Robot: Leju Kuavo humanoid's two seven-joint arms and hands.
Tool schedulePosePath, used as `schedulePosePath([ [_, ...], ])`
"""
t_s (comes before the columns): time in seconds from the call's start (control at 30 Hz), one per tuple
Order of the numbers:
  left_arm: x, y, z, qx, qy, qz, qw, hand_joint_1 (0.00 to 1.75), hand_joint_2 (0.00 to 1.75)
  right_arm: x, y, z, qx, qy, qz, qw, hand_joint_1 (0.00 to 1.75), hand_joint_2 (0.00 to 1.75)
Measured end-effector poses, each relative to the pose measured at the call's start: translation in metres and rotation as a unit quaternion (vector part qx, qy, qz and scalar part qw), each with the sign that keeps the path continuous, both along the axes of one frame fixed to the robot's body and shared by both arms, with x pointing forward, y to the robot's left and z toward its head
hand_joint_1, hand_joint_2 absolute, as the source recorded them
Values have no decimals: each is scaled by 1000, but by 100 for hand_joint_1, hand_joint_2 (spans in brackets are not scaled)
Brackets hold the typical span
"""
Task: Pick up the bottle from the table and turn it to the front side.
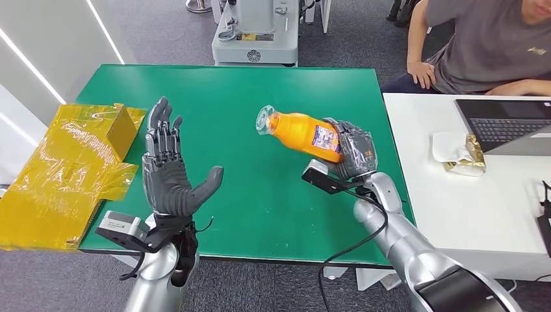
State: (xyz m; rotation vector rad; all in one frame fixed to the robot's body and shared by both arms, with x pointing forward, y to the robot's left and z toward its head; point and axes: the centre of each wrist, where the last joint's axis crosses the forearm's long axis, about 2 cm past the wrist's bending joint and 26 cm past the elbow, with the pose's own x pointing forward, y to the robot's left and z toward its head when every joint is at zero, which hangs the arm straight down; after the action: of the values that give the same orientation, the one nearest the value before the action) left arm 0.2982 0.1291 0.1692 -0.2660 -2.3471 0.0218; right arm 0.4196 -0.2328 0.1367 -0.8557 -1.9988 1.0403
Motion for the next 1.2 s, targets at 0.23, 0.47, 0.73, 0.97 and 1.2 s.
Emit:
schedulePosePath([
  [0.23, 21, -6, 6, 17, -2, -13, 1000, 0, 175, -15, 23, 12, 71, -107, 37, 991, 175, 175],
  [0.47, 34, -16, 9, 29, 3, -39, 999, 0, 175, -36, 38, 28, 135, -165, 31, 976, 175, 175],
  [0.73, 39, -22, 12, 40, -1, -56, 998, 0, 175, -47, 46, 37, 155, -194, 37, 968, 175, 175],
  [0.97, 38, -28, 15, 41, -6, -66, 997, 0, 175, -49, 51, 38, 159, -196, 41, 967, 175, 175],
  [1.2, 38, -34, 23, 60, -23, -83, 994, 0, 175, -53, 58, 31, 141, -186, 54, 971, 175, 175],
])
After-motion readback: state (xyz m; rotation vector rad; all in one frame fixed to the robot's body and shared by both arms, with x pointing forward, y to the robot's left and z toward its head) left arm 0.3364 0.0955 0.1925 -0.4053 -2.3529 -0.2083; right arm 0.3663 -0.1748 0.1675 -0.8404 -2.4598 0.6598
